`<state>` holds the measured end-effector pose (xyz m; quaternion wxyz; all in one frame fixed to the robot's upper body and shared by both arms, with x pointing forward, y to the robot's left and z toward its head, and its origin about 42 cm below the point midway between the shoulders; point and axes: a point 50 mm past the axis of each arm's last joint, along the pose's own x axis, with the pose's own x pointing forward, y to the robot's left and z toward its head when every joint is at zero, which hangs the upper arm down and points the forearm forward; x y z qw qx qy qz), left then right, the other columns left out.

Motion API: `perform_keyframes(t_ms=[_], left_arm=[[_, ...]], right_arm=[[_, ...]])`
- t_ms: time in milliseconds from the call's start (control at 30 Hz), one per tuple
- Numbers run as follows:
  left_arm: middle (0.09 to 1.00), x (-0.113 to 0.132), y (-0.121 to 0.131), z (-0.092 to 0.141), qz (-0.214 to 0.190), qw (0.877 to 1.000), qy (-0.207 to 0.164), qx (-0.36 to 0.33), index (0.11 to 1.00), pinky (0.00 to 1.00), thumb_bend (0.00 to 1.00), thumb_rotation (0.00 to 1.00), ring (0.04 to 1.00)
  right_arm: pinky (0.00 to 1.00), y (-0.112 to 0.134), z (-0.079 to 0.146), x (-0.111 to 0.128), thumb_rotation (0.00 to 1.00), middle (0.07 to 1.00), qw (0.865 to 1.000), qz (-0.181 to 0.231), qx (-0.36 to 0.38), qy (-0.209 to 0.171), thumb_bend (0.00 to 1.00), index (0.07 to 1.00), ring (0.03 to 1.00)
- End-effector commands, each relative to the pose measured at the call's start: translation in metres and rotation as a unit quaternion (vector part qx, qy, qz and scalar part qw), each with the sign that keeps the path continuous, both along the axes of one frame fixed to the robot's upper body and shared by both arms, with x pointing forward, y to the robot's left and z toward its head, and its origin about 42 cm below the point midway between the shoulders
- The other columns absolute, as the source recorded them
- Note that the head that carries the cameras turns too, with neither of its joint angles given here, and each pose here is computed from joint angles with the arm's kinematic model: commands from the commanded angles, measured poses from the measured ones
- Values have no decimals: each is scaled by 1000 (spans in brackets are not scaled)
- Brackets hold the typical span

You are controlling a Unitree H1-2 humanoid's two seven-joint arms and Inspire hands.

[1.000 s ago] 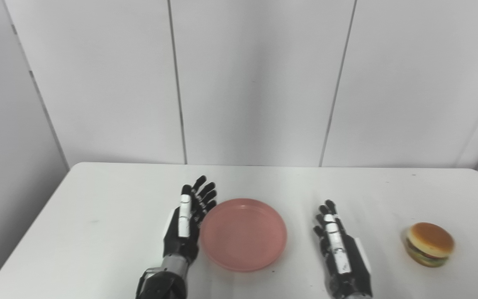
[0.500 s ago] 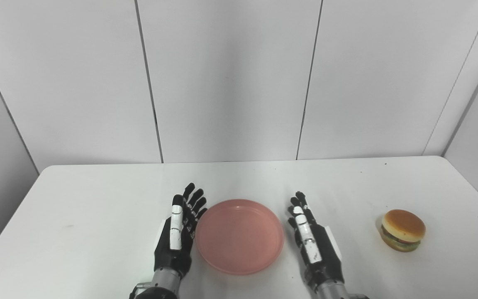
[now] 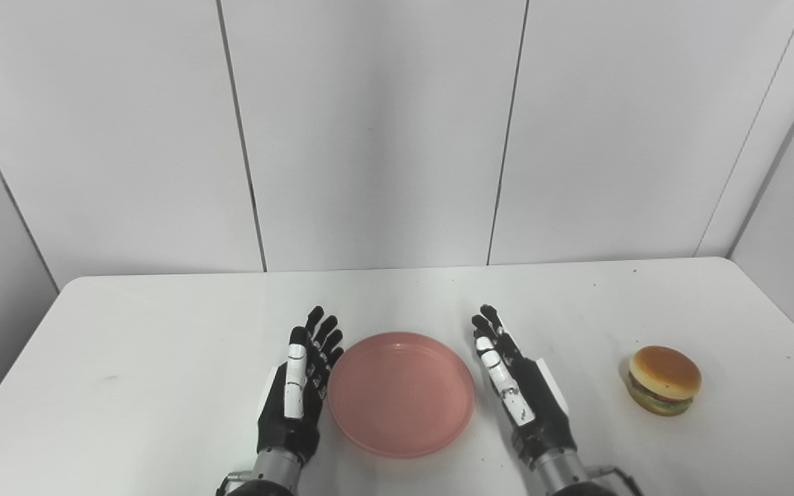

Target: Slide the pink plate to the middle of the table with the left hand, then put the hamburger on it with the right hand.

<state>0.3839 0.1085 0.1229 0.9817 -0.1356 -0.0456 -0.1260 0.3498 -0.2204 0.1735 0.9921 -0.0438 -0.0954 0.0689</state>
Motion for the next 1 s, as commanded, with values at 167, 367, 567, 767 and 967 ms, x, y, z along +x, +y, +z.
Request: perform_keyframes(t_ms=[167,367,567,767,967], left_arm=[[989,-14,-9,-30,20,999,34,7,994,1000,694,997,979],[997,-16,-4,-32,13,999,28,14,1000,1000,666,1000,987],[995,-16,3,-34,17,999,21,24,998,1000,660,1000,981],[991,-16,12,-36,18,999,25,22,991,1000,674,1000,987],[992,-14,19,-36,15,999,22,35,990,1000,696,1000,987]], right_arm=[[863,-57,72,17,657,856,985,-21,-103,-136,738,905,865],[850,-95,115,5,565,861,953,-73,-245,-164,753,894,875],[780,-124,137,4,480,898,905,-100,-388,-142,807,881,882],[779,-137,153,5,210,893,872,-95,-469,-104,806,854,884],[790,-146,159,10,220,903,833,-116,-538,-52,835,861,909]])
